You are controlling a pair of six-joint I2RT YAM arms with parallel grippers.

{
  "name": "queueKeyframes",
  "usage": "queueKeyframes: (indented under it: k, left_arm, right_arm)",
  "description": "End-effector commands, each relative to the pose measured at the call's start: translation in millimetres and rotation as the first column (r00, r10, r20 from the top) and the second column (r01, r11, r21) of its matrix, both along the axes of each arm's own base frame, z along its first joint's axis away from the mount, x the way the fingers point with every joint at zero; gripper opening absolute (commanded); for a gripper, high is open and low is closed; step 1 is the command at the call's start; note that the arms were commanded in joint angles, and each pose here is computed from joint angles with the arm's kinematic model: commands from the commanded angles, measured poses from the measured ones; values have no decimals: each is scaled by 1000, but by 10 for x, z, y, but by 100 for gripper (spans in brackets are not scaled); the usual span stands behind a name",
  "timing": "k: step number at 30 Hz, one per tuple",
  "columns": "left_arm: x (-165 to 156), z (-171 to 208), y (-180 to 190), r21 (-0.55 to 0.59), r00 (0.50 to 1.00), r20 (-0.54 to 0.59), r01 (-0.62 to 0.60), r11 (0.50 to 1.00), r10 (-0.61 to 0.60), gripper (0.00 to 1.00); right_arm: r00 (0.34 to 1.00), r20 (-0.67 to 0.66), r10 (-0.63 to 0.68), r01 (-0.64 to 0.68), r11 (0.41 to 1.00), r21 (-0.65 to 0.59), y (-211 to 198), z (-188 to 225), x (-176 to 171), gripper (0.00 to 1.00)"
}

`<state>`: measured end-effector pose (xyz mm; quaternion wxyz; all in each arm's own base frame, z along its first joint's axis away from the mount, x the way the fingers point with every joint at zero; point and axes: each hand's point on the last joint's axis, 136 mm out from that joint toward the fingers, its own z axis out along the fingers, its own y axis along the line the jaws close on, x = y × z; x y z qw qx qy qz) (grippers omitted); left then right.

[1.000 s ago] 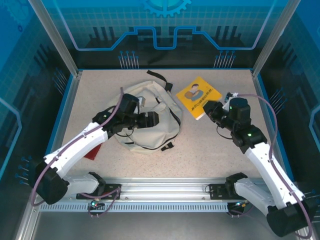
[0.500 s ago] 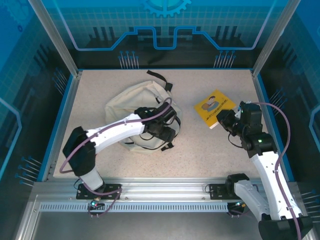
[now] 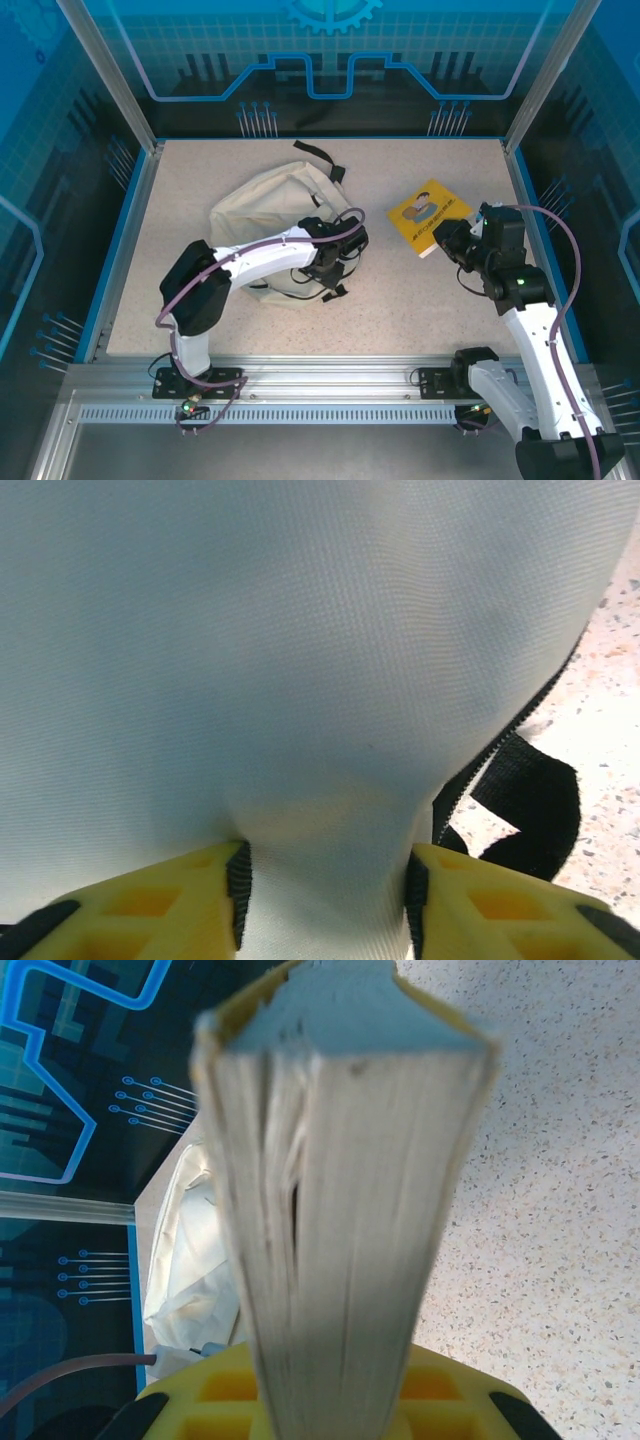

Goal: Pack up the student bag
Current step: Open the student bag at the center of the table.

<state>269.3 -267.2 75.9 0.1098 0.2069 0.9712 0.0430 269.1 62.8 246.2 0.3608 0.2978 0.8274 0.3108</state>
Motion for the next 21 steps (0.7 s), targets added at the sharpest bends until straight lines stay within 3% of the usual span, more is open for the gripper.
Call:
queueKeyframes:
  k: [1, 7, 13, 21]
  left_arm:
    - [50, 65, 13, 27, 1000, 24, -13, 1000, 12, 40]
    - [107, 270, 9, 4, 997, 77, -4, 1000, 4, 17]
    - [221, 842, 26, -81, 975, 220, 8, 997, 10, 2]
    - [517, 1868, 112, -253, 853, 504, -4, 967, 135, 0]
  right_arm:
    - [997, 72, 3, -4, 1000, 12, -8, 178, 54, 2]
    - [998, 65, 1, -1, 1000, 12, -14, 165, 35, 2]
    - [998, 59, 1, -1, 1000, 0, -32, 151, -13, 2]
    - [988, 98, 121, -125, 991, 43, 172, 176, -80, 1]
